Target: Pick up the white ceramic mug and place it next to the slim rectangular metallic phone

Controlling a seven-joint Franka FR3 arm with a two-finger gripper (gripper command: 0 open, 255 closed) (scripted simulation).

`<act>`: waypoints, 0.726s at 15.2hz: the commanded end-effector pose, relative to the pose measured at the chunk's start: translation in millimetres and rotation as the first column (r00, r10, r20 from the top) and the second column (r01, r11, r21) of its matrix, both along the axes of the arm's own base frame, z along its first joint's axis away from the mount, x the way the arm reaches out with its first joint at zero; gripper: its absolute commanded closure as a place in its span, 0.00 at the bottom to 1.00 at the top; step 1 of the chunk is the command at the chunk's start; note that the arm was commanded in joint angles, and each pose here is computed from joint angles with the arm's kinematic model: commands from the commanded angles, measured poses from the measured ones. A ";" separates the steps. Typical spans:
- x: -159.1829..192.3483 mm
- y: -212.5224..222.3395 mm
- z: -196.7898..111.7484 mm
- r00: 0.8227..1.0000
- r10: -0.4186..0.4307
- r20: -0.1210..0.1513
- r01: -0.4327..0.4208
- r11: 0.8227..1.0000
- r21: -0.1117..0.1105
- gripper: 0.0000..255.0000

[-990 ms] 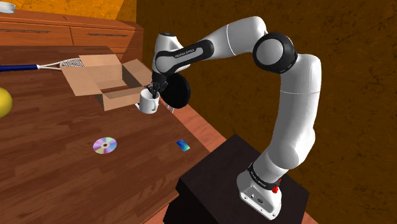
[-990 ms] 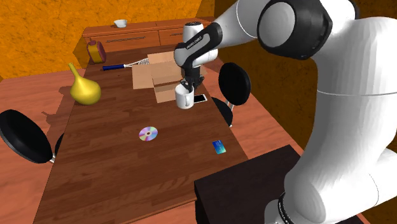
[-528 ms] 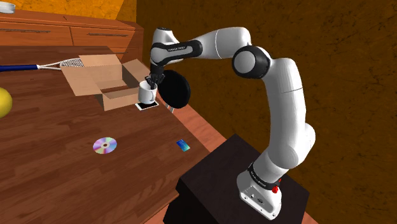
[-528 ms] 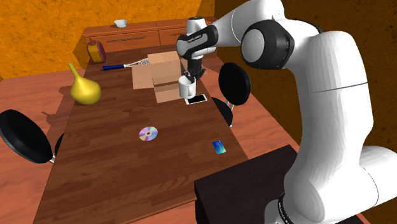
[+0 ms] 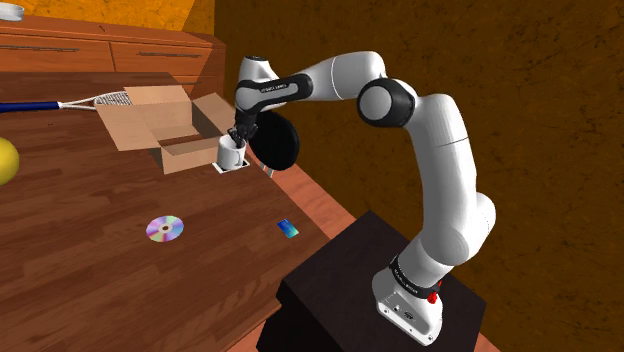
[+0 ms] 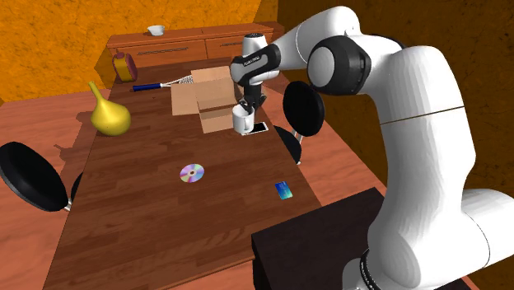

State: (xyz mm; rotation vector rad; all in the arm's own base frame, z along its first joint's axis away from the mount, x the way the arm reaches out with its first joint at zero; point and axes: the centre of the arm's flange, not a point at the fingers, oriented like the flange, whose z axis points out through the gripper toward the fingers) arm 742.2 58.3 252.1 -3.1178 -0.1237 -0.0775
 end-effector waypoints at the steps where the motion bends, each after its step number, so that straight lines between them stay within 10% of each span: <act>1: -0.5 -0.6 -10.4 1.000 0.000 0.001 0.000 1.000 0.000 1.00; 11: -0.6 -0.6 -63.2 1.000 0.000 0.001 0.000 1.000 0.000 1.00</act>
